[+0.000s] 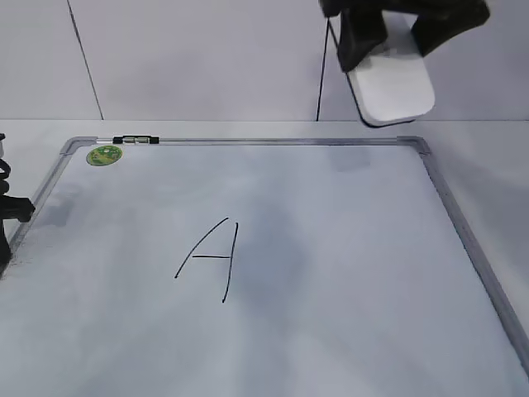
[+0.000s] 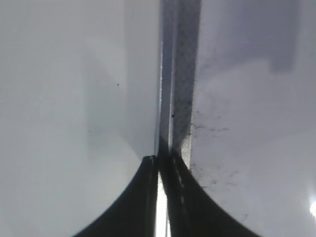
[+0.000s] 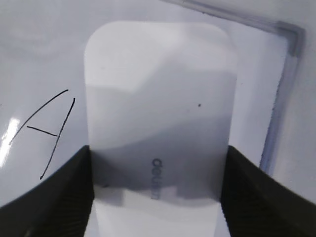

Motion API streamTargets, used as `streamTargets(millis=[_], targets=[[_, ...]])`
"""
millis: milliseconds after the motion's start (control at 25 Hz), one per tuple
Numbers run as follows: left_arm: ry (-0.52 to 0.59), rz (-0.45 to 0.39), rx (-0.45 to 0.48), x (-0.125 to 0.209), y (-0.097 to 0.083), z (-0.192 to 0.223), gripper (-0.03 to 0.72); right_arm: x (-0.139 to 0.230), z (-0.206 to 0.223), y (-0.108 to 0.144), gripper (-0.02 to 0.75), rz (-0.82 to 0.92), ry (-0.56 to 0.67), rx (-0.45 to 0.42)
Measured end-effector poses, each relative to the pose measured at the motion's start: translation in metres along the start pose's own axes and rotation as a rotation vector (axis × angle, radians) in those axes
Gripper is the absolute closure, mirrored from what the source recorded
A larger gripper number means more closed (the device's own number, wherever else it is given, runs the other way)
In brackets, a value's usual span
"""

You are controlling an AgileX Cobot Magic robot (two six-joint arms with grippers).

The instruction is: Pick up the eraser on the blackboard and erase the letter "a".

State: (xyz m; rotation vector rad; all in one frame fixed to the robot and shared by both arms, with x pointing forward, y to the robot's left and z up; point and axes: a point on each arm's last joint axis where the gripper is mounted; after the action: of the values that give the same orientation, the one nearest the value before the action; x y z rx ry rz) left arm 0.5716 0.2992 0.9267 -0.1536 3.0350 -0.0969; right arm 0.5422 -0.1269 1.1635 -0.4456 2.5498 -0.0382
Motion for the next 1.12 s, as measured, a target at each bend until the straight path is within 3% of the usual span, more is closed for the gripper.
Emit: streamTargets(millis=[200, 400, 640, 1120], targets=[[0.0, 0.0, 0.0, 0.0, 0.0, 0.0, 0.674, 0.005, -0.037, -0.021, 0.203, 0.047, -0.091, 0.038], [0.001, 0.003, 0.002, 0.0, 0.0, 0.0, 0.674, 0.015, -0.049, -0.056, 0.203, 0.133, -0.103, 0.1], [0.001, 0.003, 0.002, 0.0, 0.0, 0.0, 0.674, 0.036, -0.04, -0.089, 0.203, 0.214, -0.035, 0.173], [-0.001, 0.001, 0.004, 0.0, 0.0, 0.0, 0.674, 0.078, 0.018, -0.1, 0.203, 0.222, 0.213, 0.22]])
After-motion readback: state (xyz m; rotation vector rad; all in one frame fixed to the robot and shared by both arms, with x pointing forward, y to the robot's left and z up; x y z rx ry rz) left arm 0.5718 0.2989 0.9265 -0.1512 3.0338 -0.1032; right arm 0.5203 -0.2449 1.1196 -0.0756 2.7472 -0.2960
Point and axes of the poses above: a point on each arm's last joint axis where the gripper is mounted, z pointing out along that axis toward the gripper, y along the wrist's bending axis when the last joint is at zero, x = y × z, and after that the axes turned 2 degrees about -z, right-handed
